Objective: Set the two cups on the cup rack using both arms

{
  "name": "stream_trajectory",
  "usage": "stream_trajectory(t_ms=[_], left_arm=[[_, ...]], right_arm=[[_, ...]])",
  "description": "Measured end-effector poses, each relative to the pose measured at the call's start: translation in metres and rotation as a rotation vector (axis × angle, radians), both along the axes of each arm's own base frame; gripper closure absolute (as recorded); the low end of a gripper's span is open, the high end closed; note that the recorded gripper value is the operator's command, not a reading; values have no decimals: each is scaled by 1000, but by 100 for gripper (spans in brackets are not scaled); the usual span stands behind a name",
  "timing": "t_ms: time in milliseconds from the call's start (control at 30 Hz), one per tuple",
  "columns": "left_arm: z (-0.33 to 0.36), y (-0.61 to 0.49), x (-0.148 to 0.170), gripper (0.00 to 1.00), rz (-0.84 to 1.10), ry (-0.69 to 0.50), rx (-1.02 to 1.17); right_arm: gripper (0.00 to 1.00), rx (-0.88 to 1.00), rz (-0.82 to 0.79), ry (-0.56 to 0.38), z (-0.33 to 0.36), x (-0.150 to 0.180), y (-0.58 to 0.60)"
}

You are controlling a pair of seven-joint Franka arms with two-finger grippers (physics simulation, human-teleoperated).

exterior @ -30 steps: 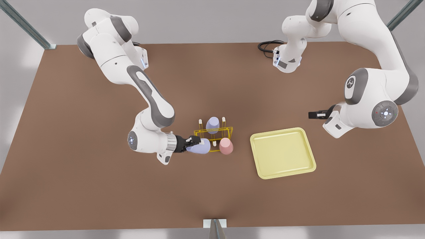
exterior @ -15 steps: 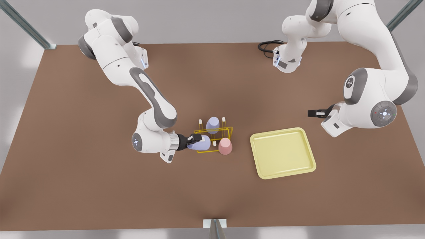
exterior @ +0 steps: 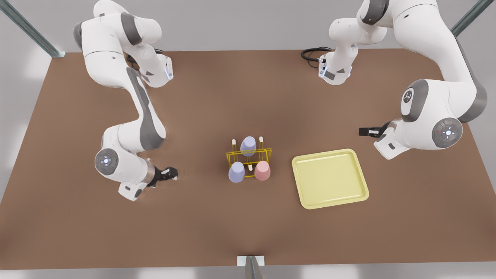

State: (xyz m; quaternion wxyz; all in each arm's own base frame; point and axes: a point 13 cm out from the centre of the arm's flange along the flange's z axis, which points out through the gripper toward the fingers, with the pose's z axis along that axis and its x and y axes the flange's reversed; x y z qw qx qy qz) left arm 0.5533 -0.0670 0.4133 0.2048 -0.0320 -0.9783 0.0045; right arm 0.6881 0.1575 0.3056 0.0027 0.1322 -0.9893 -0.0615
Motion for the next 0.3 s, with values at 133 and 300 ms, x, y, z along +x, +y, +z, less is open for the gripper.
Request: stream_trajectory(t_ms=[133, 300], left_arm=[[-1, 0, -1, 0, -4, 8, 0], [-1, 0, -2, 0, -8, 10, -1]], right_arm=[[0, -105, -140, -46, 112, -25, -125], [0, -144, -160, 10, 145, -72, -139]])
